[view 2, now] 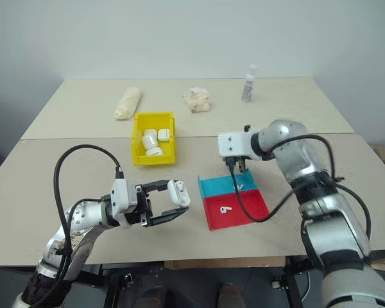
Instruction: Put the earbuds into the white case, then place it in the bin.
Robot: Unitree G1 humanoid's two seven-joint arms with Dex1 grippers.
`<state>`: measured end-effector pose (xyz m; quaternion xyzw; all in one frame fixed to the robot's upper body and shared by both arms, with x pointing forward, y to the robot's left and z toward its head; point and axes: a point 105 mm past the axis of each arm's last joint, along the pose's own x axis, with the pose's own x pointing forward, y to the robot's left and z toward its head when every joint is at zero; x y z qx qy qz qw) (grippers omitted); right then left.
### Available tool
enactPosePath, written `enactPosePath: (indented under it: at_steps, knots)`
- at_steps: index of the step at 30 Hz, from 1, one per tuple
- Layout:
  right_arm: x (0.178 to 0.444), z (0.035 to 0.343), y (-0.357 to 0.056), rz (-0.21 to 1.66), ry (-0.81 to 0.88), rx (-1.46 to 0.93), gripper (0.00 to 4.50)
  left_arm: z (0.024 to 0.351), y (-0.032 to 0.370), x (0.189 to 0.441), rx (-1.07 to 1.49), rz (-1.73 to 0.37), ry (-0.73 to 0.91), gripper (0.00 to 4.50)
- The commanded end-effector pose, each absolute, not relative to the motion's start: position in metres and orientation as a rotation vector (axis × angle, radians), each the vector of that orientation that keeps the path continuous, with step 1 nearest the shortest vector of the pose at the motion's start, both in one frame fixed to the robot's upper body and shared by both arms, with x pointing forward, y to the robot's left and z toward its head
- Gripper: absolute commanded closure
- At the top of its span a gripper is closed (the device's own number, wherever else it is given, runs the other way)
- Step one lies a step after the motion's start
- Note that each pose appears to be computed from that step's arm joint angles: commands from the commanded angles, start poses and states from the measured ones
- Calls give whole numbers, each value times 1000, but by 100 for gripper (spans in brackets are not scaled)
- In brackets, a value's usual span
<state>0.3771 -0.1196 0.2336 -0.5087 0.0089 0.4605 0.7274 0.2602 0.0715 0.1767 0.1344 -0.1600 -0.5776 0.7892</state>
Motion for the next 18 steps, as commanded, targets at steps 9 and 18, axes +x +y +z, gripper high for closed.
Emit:
enactPosePath:
  at_steps: [9,18]
  knots:
    - [232,330,-128,1127,-511,-148,385,229,51,251,169,-1365,-507,174]
    - [200,294,-103,1265,-499,2,385,246,43,248,136,-1409,-556,174]
